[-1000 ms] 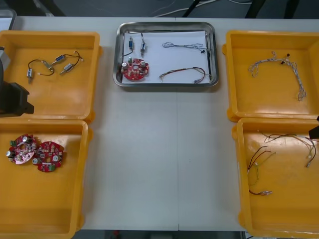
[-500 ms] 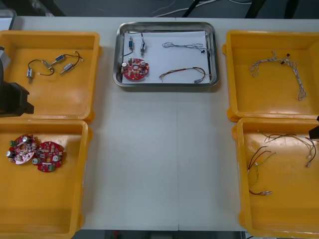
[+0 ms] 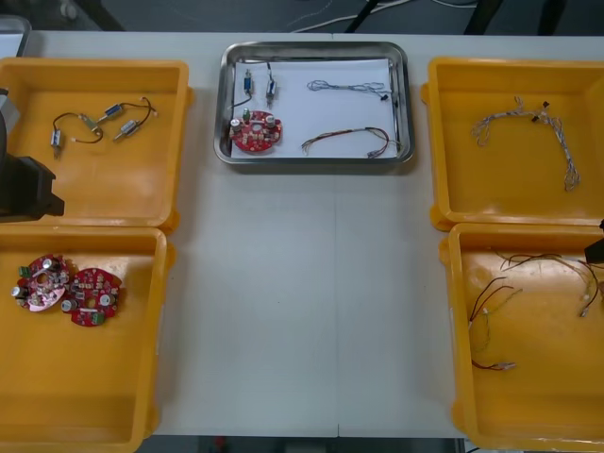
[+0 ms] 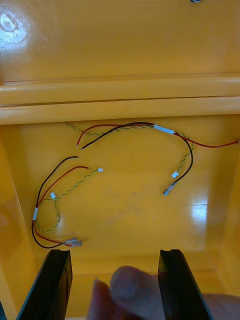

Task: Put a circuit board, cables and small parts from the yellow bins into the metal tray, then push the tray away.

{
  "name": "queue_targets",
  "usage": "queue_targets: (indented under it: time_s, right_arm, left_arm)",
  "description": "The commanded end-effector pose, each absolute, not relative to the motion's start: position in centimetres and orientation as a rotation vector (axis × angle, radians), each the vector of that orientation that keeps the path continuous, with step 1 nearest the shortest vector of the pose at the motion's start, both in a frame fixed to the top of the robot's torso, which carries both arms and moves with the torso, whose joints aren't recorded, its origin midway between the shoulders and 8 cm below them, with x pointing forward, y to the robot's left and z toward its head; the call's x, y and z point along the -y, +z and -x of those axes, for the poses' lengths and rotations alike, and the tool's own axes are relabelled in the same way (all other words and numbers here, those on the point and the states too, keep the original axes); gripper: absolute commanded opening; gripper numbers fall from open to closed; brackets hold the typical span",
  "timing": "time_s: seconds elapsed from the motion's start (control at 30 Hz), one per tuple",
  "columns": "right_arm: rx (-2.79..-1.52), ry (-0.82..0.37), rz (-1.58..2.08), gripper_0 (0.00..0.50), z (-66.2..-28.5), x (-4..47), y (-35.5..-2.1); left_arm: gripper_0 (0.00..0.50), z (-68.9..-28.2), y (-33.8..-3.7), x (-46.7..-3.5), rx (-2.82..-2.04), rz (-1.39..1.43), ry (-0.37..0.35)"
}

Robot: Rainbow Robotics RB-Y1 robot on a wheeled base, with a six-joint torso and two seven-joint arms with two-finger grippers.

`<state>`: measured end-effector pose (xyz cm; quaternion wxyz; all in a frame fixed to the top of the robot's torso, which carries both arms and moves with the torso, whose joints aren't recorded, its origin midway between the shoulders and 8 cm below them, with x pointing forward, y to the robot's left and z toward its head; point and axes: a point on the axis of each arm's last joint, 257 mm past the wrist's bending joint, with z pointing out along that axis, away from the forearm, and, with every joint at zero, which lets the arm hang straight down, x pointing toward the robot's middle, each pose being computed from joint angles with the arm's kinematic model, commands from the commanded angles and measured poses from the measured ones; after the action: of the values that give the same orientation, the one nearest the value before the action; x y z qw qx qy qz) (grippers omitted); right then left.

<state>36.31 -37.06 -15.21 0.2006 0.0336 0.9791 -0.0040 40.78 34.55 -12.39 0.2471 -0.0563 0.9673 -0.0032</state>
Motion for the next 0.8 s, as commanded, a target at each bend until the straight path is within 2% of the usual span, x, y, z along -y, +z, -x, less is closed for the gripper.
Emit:
queue_targets:
  time_s: [0.03, 0.8]
  right_arm:
    - [-2.694, -0.009, -0.100, 0.500, -36.96, 37.36, -14.09]
    - [-2.694, -0.009, -0.100, 0.500, -36.96, 37.36, -14.09]
  left_arm:
    - [0.500, -40.33, -11.11, -35.96, -2.614, 0.134, 0.049]
    - [0.500, -40.33, -11.11, -35.96, -2.614, 0.134, 0.049]
